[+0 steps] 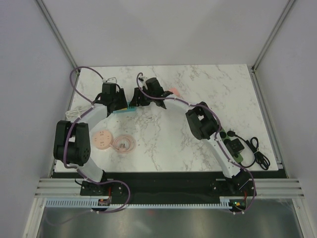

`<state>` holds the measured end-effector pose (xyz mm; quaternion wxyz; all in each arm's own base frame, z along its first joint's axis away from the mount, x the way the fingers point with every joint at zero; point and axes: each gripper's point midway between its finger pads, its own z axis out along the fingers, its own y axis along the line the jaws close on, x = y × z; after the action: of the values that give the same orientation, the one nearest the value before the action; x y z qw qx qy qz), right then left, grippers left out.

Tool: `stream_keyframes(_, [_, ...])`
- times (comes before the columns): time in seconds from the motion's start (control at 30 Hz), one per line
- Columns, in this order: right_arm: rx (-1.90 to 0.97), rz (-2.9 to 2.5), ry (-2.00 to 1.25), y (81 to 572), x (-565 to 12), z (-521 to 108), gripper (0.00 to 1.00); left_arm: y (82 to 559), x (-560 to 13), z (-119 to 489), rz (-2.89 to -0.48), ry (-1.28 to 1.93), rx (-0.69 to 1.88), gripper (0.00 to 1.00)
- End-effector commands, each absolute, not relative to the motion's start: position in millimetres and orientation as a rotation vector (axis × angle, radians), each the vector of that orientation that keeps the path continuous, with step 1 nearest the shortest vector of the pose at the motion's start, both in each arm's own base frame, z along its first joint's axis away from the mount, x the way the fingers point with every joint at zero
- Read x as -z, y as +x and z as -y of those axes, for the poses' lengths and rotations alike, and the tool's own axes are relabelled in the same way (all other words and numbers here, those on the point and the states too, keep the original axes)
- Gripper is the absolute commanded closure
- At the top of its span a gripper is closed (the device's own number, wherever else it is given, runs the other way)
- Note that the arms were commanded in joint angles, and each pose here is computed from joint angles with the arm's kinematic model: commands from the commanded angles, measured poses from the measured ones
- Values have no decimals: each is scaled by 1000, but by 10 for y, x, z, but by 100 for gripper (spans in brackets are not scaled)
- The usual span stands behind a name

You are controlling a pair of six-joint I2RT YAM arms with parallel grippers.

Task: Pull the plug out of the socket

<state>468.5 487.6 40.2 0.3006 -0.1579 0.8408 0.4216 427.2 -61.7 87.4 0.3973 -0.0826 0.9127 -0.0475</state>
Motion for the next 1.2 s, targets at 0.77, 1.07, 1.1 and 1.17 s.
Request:
stream_keyframes(0.77, [-701, -2534, -425, 4417, 462, -4757, 54, 4286, -2076, 1569, -1897, 151, 665, 98])
stream_keyframes(1.07, [-802, -2489, -470, 4385, 306, -4879, 48, 4355, -2120, 1086, -1948, -49, 388, 98])
stream_keyframes(1.1, [-818, -2473, -482, 4388, 265, -4900, 46, 4333, -2063, 1002, -1983, -85, 346, 98])
stream_keyframes(1.17, [-861, -2433, -500, 4397, 196, -4947, 43, 4346, -2037, 829, -1991, -168, 262, 98])
